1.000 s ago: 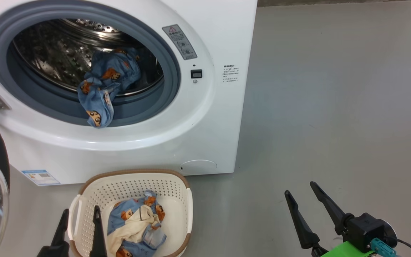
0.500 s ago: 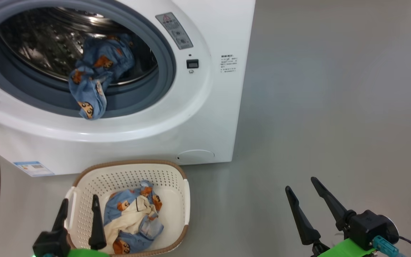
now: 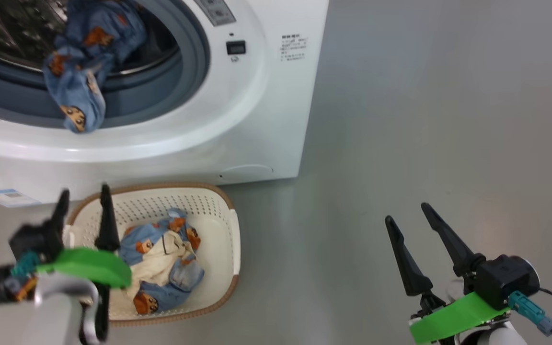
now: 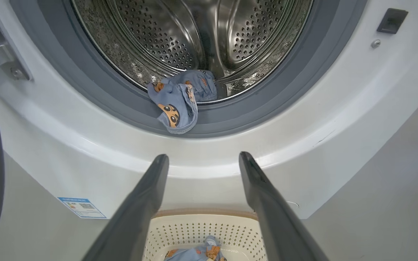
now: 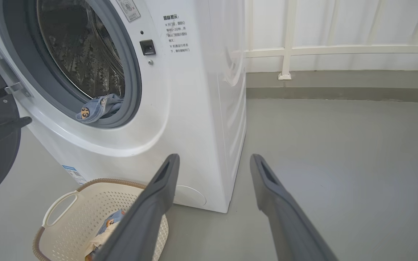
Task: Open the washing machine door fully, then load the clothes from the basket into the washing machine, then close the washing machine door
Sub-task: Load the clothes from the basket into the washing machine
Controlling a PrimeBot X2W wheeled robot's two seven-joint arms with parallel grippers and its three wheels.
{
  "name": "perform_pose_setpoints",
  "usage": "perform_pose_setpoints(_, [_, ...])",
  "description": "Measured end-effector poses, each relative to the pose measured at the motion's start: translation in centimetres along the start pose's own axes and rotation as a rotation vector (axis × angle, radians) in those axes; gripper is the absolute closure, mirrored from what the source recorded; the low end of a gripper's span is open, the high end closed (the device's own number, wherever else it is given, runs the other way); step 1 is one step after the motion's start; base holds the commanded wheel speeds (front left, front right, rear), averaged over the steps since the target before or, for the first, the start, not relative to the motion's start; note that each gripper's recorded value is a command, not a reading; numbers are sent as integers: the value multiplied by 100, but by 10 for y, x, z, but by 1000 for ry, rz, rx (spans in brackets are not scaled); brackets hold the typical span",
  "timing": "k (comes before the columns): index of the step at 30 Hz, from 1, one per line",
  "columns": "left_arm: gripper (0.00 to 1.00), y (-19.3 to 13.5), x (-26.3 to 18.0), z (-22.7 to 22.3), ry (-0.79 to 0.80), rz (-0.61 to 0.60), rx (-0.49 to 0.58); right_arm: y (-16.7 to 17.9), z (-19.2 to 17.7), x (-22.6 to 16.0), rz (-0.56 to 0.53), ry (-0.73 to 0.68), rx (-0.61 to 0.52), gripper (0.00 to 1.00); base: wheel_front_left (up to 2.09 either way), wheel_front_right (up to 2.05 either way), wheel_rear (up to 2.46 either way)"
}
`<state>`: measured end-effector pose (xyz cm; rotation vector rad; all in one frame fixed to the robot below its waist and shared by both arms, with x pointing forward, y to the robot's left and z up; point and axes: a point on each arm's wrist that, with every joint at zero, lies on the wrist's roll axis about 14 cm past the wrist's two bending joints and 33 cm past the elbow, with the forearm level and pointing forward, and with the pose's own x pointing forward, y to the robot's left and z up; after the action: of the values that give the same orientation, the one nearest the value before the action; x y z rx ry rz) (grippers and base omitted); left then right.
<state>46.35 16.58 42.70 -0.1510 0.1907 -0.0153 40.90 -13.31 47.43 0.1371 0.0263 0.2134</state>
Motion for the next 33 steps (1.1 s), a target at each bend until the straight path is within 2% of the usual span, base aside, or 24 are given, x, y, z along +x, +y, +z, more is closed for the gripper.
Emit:
perform_pose_setpoints(10, [0,13,90,21,24,-29,35,-11,-21,28,-9,17,10,0,0,0,0])
perform_pose_setpoints(19, [0,6,155,17,148,-88,83,-32,-44,33,-64,70,16,0,0,0,0])
perform_pose_setpoints(28, [0,12,193,3,300,-81,137,-46,-55,28,-113,99,37,0,0,0,0])
perform_pose_setpoints(33, [0,21,205,-12,394,-55,213,-53,-59,28,-132,110,36,0,0,0,0])
